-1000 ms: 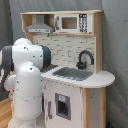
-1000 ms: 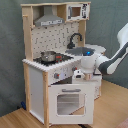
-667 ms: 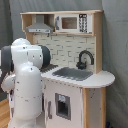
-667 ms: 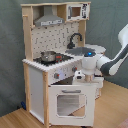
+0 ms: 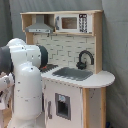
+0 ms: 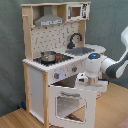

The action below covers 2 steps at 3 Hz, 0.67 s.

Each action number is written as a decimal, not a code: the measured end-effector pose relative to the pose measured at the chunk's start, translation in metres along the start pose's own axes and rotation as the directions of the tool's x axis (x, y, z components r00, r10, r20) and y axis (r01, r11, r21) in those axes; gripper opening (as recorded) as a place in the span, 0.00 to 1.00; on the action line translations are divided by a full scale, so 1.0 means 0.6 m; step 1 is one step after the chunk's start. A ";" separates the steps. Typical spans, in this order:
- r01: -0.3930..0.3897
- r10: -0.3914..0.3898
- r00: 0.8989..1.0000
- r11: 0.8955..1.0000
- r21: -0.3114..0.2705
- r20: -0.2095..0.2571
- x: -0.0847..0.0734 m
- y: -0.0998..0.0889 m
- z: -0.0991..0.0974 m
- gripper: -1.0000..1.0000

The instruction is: Play with the kitchen

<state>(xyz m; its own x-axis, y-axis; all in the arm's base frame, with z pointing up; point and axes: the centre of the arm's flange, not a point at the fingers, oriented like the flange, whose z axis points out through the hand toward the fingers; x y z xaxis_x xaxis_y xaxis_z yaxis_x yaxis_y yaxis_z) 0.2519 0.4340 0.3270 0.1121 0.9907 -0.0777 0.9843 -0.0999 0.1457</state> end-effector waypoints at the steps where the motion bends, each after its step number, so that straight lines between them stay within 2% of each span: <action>1: -0.021 0.021 1.000 1.000 -0.003 0.002 0.008 -0.033 -0.002 0.00; 2: -0.024 0.024 1.000 1.000 -0.003 0.002 0.009 -0.034 -0.002 1.00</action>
<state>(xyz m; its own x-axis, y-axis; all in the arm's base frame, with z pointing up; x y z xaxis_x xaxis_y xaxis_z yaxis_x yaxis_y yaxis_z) 0.2323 0.4412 0.3250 0.1364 0.9877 -0.0761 0.9809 -0.1239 0.1503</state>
